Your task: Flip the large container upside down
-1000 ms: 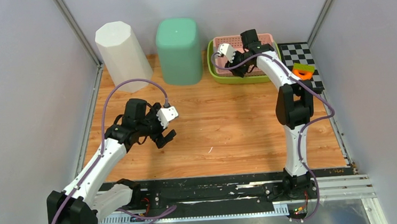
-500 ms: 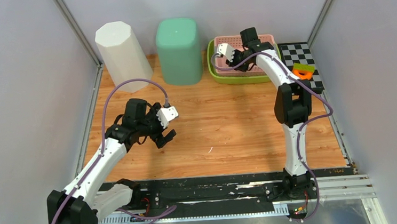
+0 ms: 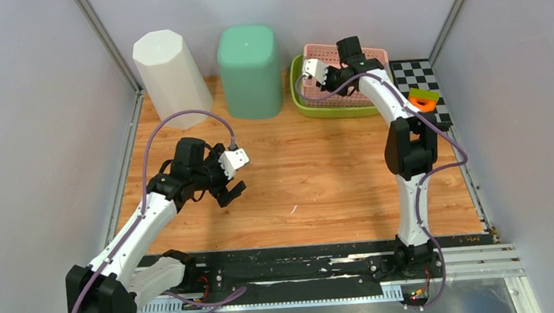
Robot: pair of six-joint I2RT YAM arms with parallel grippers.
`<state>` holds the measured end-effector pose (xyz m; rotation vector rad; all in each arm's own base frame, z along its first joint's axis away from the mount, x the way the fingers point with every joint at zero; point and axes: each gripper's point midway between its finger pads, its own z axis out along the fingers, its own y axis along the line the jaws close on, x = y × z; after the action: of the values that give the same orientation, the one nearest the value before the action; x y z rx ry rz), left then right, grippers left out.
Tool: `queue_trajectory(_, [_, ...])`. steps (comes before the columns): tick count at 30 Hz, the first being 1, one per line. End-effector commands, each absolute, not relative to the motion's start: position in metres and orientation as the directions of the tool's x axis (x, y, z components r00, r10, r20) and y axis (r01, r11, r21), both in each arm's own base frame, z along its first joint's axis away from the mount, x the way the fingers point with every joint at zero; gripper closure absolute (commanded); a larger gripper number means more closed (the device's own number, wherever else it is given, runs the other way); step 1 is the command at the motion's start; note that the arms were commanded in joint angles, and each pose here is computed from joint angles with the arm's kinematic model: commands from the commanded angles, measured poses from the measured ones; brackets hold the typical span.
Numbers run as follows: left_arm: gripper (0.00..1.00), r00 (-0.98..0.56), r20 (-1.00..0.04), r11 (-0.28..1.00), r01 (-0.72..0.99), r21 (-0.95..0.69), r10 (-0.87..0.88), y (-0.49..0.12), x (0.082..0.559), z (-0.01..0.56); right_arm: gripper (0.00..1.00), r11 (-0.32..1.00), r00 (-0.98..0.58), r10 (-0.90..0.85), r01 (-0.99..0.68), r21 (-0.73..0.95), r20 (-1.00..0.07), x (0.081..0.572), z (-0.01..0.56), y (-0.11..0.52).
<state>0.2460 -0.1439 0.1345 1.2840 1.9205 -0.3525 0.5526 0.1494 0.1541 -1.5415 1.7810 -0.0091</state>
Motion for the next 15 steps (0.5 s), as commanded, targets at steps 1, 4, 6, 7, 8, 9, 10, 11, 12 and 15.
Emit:
queue_trajectory(1, [0.0,-0.17,-0.738,0.453,0.869,0.2,0.653,-0.143,0.249,0.137,0.97,0.265,0.091,-0.85,-0.779,-0.569,-0.52,0.553,0.202,0.145])
queue_trajectory(4, [0.0,-0.168,-0.739,0.453,0.868,0.202,0.652,-0.143,0.249,0.138,0.97,0.256,0.111,-0.855,-0.759,-0.598,-0.507,0.551,0.215,0.145])
queue_trajectory(6, [0.0,-0.166,-0.741,0.453,0.868,0.204,0.651,-0.143,0.249,0.139,0.97,0.256,0.12,-0.856,-0.746,-0.615,-0.502,0.55,0.222,0.146])
queue_trajectory(7, [0.0,-0.165,-0.741,0.453,0.868,0.204,0.65,-0.143,0.249,0.139,0.97,0.256,0.124,-0.857,-0.74,-0.623,-0.5,0.549,0.227,0.145])
queue_trajectory(8, [0.0,-0.166,-0.741,0.453,0.868,0.203,0.65,-0.143,0.248,0.139,0.97,0.254,0.13,-0.857,-0.734,-0.63,-0.498,0.548,0.231,0.145])
queue_trajectory(9, [0.0,-0.164,-0.743,0.452,0.868,0.204,0.649,-0.143,0.249,0.139,0.98,0.253,0.136,-0.857,-0.73,-0.635,-0.497,0.546,0.234,0.145])
queue_trajectory(10, [0.0,-0.164,-0.743,0.452,0.868,0.203,0.649,-0.143,0.248,0.14,0.98,0.251,0.141,-0.857,-0.726,-0.641,-0.496,0.545,0.238,0.146])
queue_trajectory(11, [0.0,-0.164,-0.743,0.453,0.868,0.204,0.649,-0.143,0.248,0.14,0.98,0.25,0.144,-0.857,-0.722,-0.645,-0.494,0.543,0.241,0.145])
queue_trajectory(12, [0.0,-0.164,-0.743,0.452,0.869,0.203,0.649,-0.143,0.248,0.139,0.97,0.249,0.152,-0.857,-0.715,-0.653,-0.493,0.542,0.246,0.145])
queue_trajectory(15, [0.0,-0.165,-0.743,0.452,0.869,0.201,0.648,-0.143,0.248,0.14,0.97,0.245,0.167,-0.858,-0.697,-0.673,-0.486,0.537,0.257,0.144])
